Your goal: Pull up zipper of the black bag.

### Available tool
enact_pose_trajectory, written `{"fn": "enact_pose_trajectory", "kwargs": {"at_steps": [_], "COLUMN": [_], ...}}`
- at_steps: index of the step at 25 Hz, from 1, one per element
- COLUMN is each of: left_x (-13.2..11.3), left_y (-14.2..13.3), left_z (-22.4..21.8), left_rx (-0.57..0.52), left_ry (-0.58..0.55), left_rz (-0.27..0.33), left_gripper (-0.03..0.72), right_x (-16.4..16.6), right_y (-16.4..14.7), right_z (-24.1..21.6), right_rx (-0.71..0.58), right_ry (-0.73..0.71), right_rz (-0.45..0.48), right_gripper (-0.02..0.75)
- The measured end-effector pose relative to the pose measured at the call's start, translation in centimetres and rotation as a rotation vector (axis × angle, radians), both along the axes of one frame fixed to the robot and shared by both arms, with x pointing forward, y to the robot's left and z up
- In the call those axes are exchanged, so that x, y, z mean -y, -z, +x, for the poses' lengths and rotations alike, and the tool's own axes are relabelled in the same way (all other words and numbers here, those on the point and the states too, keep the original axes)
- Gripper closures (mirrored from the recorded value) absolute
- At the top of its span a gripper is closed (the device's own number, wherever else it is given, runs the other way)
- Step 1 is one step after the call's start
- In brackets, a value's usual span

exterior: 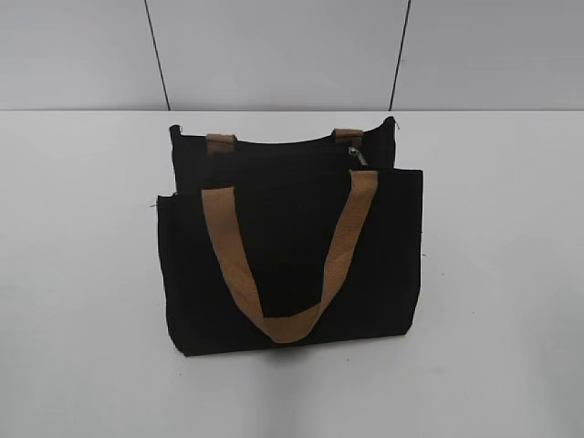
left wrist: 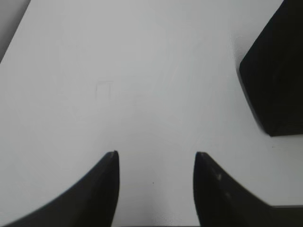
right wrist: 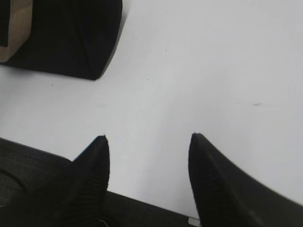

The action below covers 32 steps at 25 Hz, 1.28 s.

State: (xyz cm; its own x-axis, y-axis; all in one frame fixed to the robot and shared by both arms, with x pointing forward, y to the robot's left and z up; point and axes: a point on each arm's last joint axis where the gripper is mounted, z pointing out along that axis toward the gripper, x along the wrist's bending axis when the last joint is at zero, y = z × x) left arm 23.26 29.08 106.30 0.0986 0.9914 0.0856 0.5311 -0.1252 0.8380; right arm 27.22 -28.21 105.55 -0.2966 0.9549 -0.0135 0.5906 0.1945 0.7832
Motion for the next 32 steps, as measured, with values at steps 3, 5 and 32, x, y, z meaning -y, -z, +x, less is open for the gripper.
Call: {"fn": "enact_pose_trajectory", "kwargs": {"at_steps": [3, 5, 32], "left_x": [0.1, 0.1, -0.5], "left_y": [0.1, 0.2, 0.1], "left_z": [-1.0, -1.2, -1.3], "left_rx": [0.05, 0.059, 0.063], "left_ry": [0.011, 0.04, 0.067], "left_rz": [-0.008, -0.014, -0.072], "left_gripper": [0.307, 0.307, 0.136], "right_x": [0.1, 0.2, 0.4], "right_y": [0.4, 0.8, 0.9], "right_z": [-1.4, -2.0, -3.8], "right_rx": [0.031, 0.044, 0.152], "right_ry": [-0.006, -0.007, -0.016], "right_rz": [0.002, 0.005, -0.008], "right_gripper": [0.322, 0.323, 0.335]}}
